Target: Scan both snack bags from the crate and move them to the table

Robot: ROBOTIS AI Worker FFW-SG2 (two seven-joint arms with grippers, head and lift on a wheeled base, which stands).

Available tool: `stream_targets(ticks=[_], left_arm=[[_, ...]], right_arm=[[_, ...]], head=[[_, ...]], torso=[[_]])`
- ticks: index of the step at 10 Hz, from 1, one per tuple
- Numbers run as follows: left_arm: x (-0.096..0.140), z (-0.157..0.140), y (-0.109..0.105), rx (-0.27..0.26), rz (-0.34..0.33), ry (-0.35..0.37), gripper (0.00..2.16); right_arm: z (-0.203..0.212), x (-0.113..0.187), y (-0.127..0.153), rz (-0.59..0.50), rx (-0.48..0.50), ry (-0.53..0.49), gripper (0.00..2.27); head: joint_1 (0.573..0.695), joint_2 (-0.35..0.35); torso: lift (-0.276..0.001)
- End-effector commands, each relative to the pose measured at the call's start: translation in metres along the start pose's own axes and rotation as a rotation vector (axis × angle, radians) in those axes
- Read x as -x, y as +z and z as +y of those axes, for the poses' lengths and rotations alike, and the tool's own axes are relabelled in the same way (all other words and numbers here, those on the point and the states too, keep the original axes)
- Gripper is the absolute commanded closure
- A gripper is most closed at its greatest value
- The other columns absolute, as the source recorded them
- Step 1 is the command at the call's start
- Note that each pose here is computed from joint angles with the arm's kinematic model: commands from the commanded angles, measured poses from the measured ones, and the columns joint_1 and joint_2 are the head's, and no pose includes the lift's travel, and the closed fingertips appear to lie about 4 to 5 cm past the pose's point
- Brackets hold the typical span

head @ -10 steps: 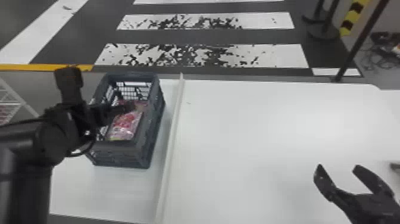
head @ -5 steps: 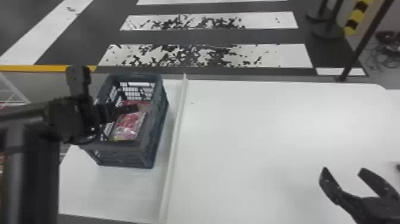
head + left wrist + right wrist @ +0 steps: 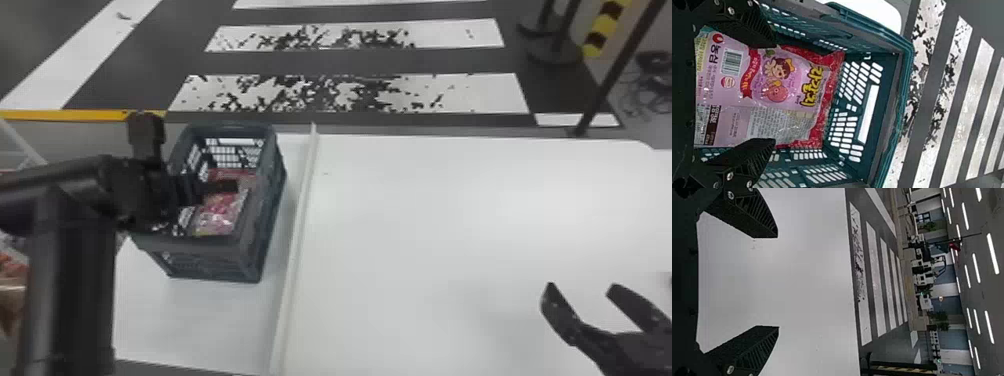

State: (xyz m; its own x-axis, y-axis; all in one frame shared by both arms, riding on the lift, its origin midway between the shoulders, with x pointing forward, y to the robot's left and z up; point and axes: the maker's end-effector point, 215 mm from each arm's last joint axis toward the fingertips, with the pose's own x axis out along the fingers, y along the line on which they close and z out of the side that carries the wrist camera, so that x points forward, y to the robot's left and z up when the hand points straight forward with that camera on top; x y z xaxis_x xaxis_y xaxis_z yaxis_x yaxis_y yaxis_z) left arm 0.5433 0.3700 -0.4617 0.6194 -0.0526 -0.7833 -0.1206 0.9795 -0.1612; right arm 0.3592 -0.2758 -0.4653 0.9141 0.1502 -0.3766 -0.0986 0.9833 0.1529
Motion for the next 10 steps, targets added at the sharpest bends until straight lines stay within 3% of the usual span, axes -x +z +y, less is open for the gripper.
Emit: stream_targets(ticks=[1, 4, 7, 10], left_arm=[[-0.004, -0.004, -0.01, -0.012, 0.061, -0.003, 0.16], [-0.011, -0.005, -0.028, -0.046, 0.145, 0.009, 0.16], [-0.024, 0.002, -0.05, -0.048, 0.238, 0.018, 0.15], [-0.037, 0.007, -0.064, -0.065, 0.279, 0.036, 0.15]], right_arm=[[0.001, 0.0, 0.002, 0.0, 0.002, 0.006, 0.1], [0.004, 0.0, 0.004, 0.003, 0.002, 0.012, 0.1], [0.003, -0.001, 0.003, 0.002, -0.003, 0.012, 0.1], [0.005, -0.002, -0.001, 0.008, -0.008, 0.015, 0.1]], head=[[0.695, 0.117], [0.695, 0.104], [0.695, 0.109], [0.695, 0.114]], torso=[[-0.087], [-0.087], [-0.087], [-0.087]])
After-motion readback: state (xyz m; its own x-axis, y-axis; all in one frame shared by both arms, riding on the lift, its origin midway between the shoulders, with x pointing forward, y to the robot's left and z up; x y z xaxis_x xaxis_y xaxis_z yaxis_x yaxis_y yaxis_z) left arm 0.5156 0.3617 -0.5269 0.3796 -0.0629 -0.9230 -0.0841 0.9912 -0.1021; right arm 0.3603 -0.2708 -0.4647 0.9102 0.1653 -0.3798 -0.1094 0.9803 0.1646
